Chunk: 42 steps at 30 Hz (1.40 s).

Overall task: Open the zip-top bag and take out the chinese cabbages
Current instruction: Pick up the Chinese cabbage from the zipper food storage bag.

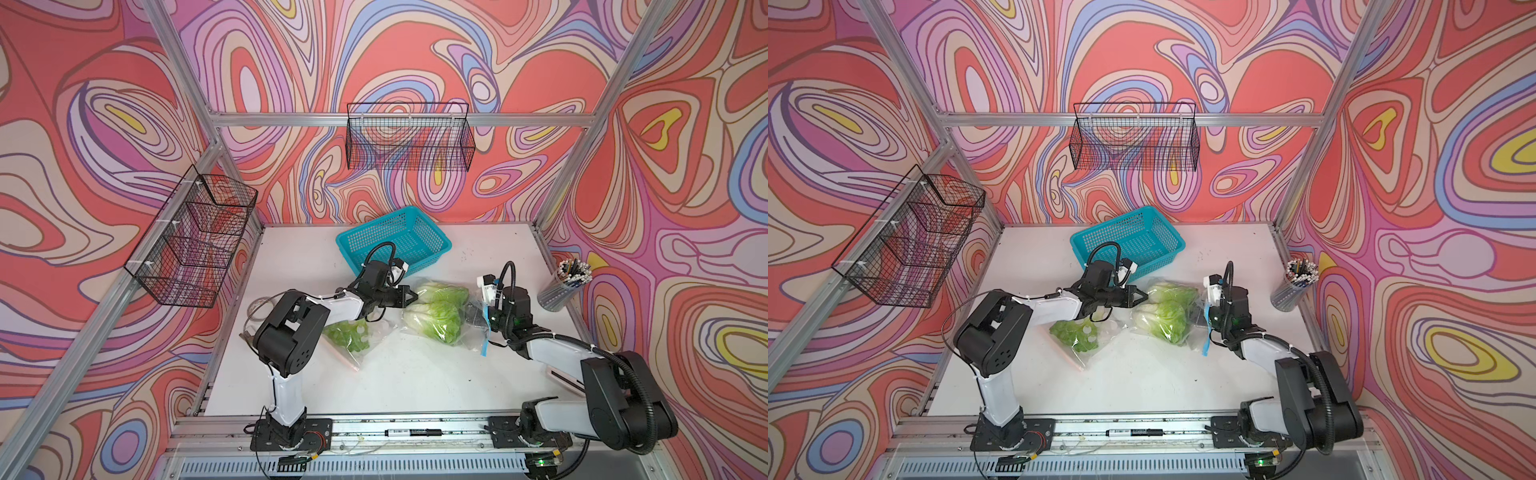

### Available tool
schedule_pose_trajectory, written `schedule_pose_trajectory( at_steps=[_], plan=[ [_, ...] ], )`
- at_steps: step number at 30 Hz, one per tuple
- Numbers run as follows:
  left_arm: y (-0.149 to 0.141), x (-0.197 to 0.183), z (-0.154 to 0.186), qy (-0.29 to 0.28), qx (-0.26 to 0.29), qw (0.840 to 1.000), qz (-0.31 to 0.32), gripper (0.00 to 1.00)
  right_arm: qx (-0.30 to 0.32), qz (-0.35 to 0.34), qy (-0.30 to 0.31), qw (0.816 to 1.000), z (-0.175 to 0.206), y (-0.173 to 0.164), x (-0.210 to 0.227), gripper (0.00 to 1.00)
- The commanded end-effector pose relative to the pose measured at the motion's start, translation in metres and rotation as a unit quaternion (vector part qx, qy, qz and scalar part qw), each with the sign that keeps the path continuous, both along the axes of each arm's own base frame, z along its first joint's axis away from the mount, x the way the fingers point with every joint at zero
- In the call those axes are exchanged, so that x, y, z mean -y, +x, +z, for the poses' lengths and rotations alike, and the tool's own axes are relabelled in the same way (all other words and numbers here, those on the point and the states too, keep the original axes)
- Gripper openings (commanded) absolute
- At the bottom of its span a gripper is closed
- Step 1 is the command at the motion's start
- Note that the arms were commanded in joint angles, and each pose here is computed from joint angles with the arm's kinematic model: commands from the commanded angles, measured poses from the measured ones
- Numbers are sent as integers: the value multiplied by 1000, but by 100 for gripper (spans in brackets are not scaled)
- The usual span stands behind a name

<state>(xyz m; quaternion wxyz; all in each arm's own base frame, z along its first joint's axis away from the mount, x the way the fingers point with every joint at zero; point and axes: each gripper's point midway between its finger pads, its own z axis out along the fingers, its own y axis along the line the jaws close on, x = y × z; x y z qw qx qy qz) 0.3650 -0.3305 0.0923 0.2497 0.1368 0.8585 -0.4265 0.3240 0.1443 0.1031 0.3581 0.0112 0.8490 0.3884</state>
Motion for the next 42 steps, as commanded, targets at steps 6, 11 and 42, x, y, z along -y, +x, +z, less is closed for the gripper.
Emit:
schedule_pose_trajectory(
  at_steps=[6,11,42],
  plan=[
    [2,-36,-9,91,14,995,41,0,0,-15,-9,1000,18,1,4,0],
    [3,-47,-9,122,24,991,55,0,-15,-22,-33,999,17,-8,11,0],
    [1,-73,-11,187,48,978,82,0,43,-87,-8,995,98,-21,30,0]
  ],
)
